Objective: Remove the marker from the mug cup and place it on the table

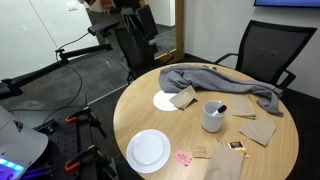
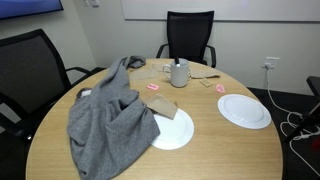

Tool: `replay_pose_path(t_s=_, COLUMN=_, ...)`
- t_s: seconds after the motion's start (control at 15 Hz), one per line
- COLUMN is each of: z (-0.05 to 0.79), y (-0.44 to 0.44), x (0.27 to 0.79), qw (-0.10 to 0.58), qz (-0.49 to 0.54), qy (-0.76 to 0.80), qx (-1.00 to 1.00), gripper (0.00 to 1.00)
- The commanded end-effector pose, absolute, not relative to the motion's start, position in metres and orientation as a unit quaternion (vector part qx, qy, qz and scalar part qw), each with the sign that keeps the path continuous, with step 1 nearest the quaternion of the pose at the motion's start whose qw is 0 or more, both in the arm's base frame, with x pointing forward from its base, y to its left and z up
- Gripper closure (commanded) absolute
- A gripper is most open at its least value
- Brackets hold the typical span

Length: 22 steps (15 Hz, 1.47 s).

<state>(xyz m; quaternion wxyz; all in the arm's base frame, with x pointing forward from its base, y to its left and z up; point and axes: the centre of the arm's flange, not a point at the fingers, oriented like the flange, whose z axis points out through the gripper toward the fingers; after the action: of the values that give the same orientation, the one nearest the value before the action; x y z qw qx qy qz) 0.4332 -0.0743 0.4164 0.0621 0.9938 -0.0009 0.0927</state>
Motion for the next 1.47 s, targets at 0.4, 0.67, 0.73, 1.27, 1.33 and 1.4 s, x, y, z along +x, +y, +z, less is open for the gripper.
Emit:
replay_pose_path(t_s=0.4, z=0.380, y=-0.109, x=0.506, qw=0.037, qz=0.176, qy=-0.123, qx=0.976, gripper=0.00)
replay_pose_path(t_s=0.67, z=0.365, y=-0.135, x=0.531, qw=0.027, qz=0.181, qy=-0.149, qx=0.972, gripper=0.00)
replay_pose_path(t_s=0.73, z=0.362, y=-0.141, x=0.537, qw=0.026, qz=0.180, qy=-0.155, qx=0.971, gripper=0.00)
replay_pose_path(t_s=1.27, z=0.321, y=-0.181, x=0.579, qw=0.020, qz=0.165, qy=-0.154, qx=0.974, gripper=0.00)
replay_pose_path(t_s=1.33, z=0.316, y=-0.186, x=0.582, qw=0.021, qz=0.162, qy=-0.155, qx=0.974, gripper=0.00)
replay_pose_path(t_s=1.4, z=0.311, y=-0.190, x=0.585, qw=0.022, qz=0.161, qy=-0.155, qx=0.974, gripper=0.00)
